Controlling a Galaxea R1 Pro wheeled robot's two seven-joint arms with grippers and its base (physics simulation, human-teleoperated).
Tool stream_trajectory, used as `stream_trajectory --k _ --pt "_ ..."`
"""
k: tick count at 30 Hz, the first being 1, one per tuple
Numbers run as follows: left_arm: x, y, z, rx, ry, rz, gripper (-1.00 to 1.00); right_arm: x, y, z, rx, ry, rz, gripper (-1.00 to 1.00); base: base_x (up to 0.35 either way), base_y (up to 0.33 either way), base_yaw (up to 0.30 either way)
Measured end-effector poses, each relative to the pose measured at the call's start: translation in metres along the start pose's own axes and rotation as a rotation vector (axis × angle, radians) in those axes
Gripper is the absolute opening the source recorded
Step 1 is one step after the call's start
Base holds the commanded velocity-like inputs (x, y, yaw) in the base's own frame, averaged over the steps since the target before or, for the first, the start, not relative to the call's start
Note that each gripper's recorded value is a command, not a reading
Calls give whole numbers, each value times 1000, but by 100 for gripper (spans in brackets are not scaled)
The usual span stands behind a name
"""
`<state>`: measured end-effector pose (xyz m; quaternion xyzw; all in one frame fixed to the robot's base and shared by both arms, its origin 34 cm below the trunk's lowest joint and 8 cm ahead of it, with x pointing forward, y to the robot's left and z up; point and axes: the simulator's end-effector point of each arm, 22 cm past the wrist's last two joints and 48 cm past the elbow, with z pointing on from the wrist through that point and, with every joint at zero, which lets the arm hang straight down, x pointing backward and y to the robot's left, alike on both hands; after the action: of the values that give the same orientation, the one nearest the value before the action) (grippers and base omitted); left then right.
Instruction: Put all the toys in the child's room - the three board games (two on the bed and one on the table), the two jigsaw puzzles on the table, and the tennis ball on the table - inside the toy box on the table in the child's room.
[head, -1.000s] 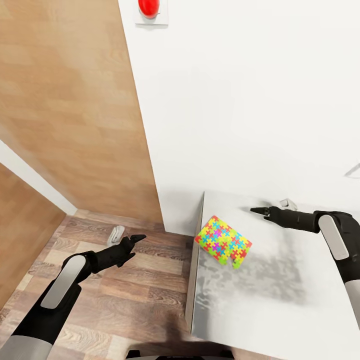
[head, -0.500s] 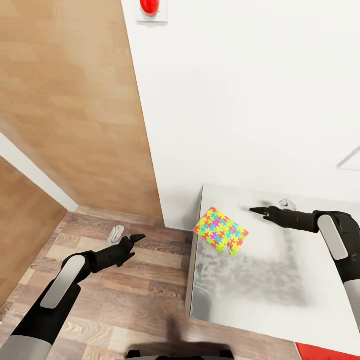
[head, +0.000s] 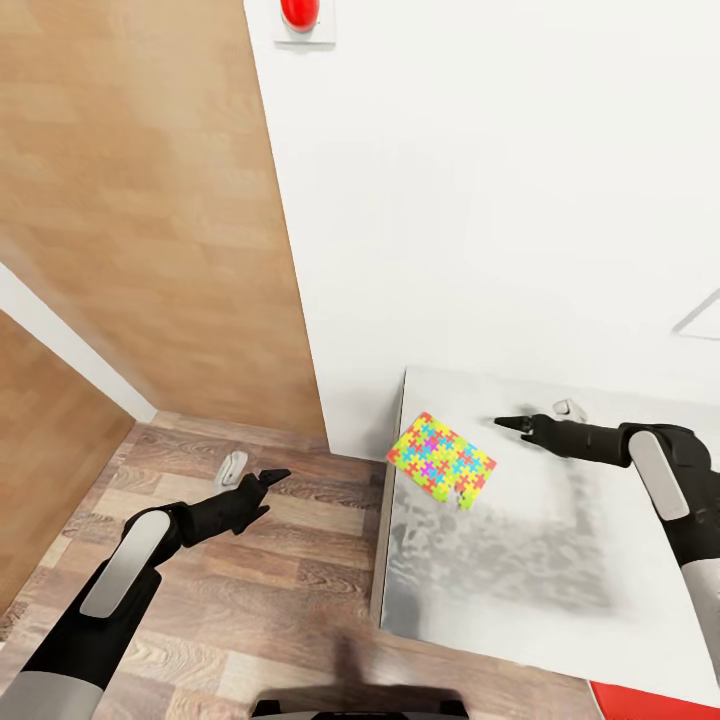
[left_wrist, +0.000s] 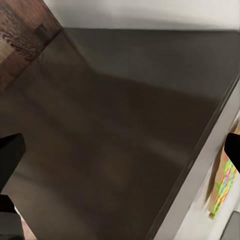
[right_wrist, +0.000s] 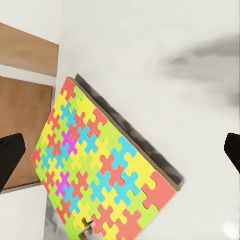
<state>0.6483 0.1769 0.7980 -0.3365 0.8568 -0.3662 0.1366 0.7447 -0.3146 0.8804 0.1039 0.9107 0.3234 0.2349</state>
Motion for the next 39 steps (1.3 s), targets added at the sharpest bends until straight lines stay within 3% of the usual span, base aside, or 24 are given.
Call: stream_trajectory --k 39 --pt "-1 0 0 0 -2 -2 100 23 12 18 -32 34 21 100 -84 0 0"
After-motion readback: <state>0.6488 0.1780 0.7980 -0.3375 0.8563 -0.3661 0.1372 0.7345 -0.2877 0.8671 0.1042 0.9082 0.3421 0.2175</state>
